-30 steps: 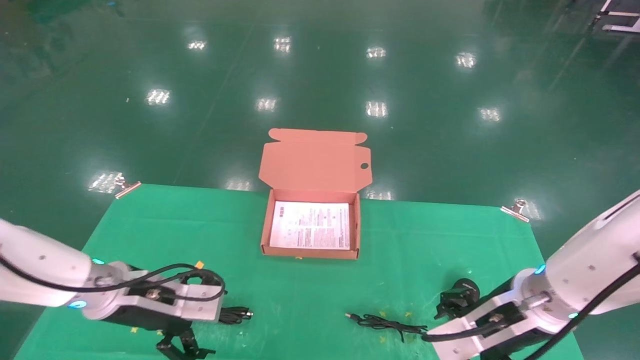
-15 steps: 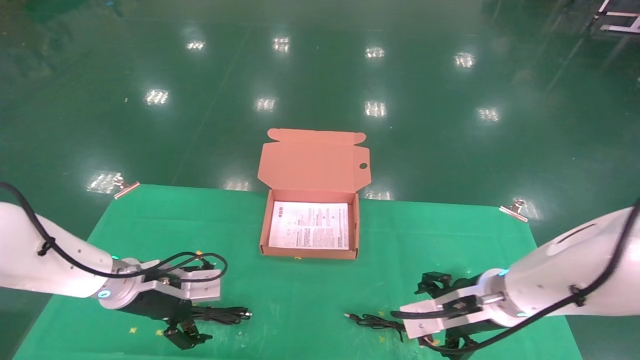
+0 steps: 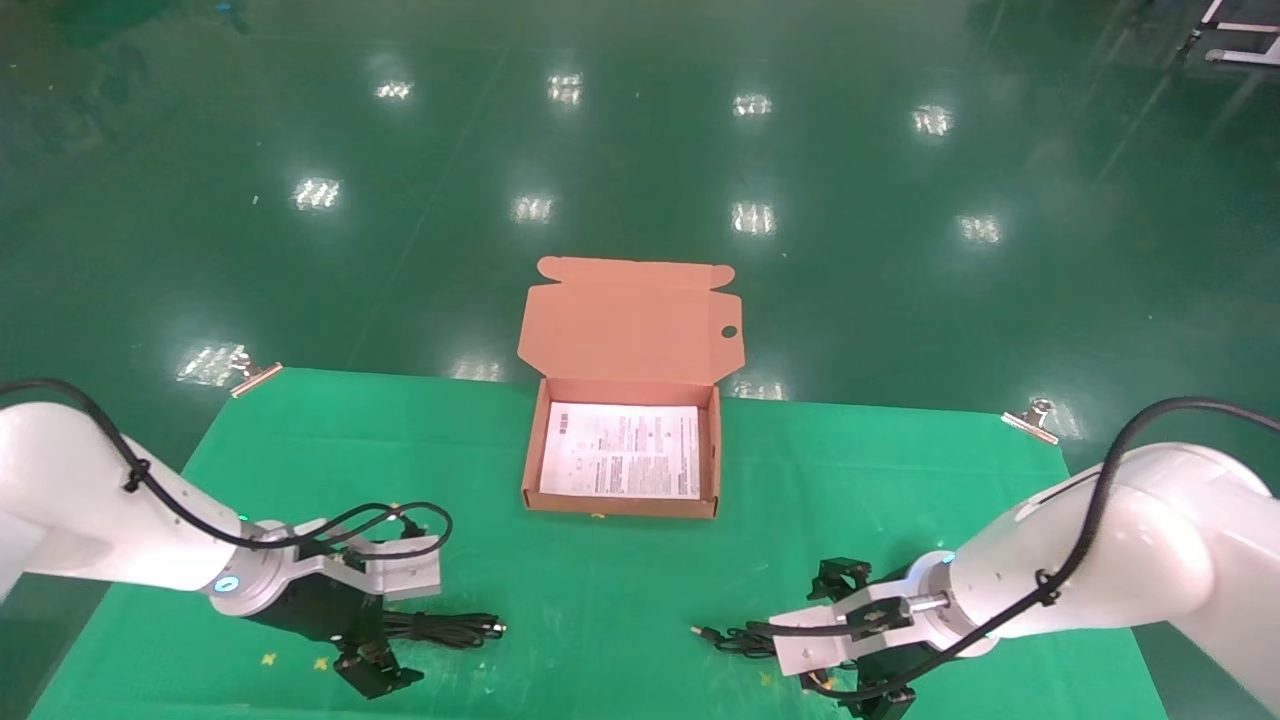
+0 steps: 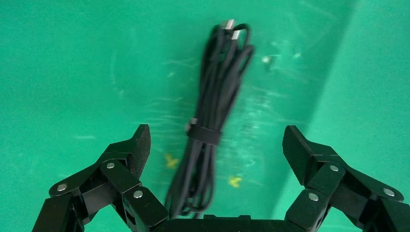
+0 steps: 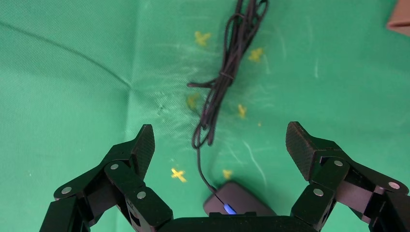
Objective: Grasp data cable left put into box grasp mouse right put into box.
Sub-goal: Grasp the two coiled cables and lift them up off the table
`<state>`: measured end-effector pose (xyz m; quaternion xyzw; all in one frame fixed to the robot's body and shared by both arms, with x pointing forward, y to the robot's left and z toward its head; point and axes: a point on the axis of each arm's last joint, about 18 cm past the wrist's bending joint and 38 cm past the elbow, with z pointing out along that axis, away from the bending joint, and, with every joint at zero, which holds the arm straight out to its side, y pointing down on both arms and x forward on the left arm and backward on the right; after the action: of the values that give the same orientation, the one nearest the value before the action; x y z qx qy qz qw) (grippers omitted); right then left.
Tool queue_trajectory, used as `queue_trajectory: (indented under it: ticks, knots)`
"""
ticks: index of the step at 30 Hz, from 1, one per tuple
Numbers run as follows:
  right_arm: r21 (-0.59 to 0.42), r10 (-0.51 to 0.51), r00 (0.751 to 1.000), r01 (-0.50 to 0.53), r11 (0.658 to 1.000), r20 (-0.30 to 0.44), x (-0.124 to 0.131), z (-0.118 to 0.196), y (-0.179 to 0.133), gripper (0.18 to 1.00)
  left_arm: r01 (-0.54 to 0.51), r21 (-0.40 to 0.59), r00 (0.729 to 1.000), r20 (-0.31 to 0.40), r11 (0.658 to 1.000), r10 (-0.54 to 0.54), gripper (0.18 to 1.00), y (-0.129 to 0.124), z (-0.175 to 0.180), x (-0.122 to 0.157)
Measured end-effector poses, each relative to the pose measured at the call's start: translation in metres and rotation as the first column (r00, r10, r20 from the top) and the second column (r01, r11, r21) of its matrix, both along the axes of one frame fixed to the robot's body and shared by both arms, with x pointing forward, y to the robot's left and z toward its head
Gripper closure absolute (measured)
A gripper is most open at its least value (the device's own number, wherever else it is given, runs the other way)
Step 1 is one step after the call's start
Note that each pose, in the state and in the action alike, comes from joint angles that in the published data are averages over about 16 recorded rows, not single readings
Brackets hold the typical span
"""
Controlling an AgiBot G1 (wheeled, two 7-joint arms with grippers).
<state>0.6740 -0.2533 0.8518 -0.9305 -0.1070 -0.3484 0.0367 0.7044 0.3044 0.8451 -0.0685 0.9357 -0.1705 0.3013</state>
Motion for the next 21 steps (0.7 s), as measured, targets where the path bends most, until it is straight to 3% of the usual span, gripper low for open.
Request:
queue_trajectory:
  ticks: [21]
  knots:
    - [0.003, -0.040, 0.999, 0.040, 0.999, -0.030, 0.027, -0.027, 0.003, 0.185, -0.007, 0.049, 1.000, 0.021, 0.999, 0.006, 0.193, 0.010, -0.007, 0.013]
